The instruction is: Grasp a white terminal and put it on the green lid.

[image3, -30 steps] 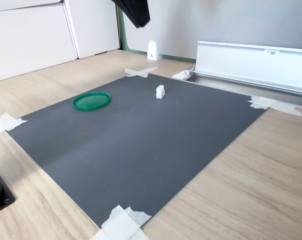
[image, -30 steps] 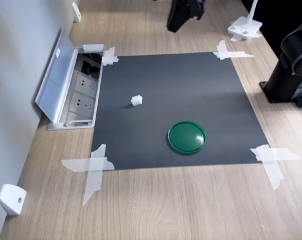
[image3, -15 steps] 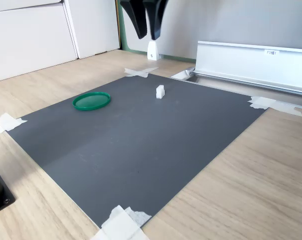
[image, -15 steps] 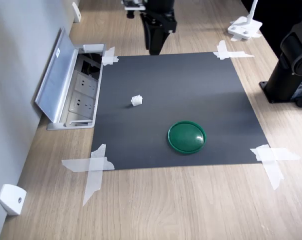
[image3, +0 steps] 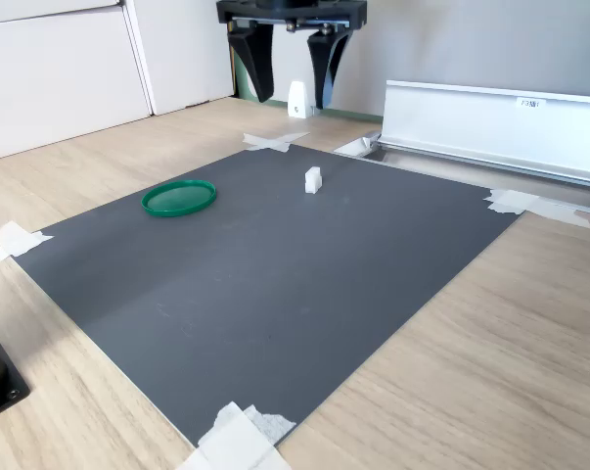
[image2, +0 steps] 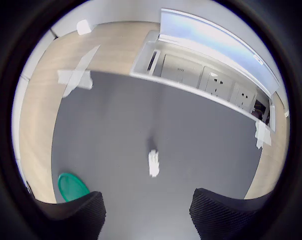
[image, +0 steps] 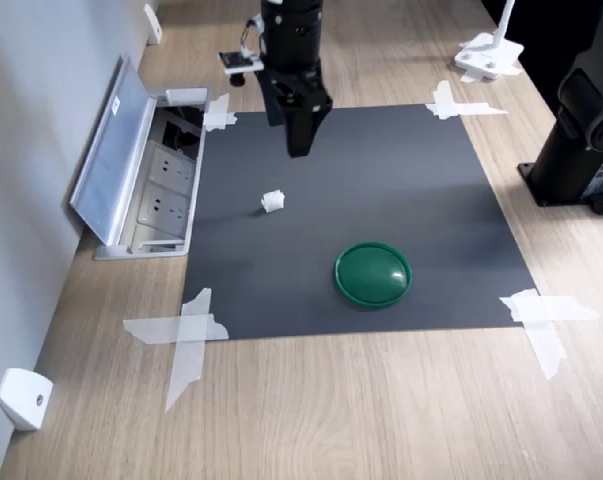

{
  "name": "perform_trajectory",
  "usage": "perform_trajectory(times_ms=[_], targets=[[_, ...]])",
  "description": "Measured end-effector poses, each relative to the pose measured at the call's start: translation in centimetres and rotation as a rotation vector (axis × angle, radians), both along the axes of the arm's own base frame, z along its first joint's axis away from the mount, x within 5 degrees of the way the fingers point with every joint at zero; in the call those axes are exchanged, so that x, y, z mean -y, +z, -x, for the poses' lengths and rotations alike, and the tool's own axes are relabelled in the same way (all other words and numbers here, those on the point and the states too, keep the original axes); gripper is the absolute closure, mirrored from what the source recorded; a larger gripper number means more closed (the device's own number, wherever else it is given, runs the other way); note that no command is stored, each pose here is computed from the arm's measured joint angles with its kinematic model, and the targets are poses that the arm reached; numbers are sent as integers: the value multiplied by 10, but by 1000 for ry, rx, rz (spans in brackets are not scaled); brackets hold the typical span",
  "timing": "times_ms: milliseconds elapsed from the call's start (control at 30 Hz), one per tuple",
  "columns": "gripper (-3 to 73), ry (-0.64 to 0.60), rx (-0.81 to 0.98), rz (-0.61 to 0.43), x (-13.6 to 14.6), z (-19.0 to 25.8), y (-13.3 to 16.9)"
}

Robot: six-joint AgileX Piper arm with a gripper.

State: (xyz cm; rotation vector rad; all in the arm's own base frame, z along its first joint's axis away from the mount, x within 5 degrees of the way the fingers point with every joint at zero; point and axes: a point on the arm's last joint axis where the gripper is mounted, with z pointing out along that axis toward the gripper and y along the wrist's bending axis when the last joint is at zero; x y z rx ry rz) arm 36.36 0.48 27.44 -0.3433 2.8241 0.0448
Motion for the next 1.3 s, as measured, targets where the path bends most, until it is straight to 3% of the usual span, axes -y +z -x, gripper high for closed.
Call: perform_trajectory(times_ms=[200,500,833,1300], targets=[[-31,4,8,-64,-6,-10,-12],[-31,38,-65,-36,-16,-28,-53],[-31,63,-29,30,-26,-55,-49],[-31,60,-100,34,-27,-62,-73]])
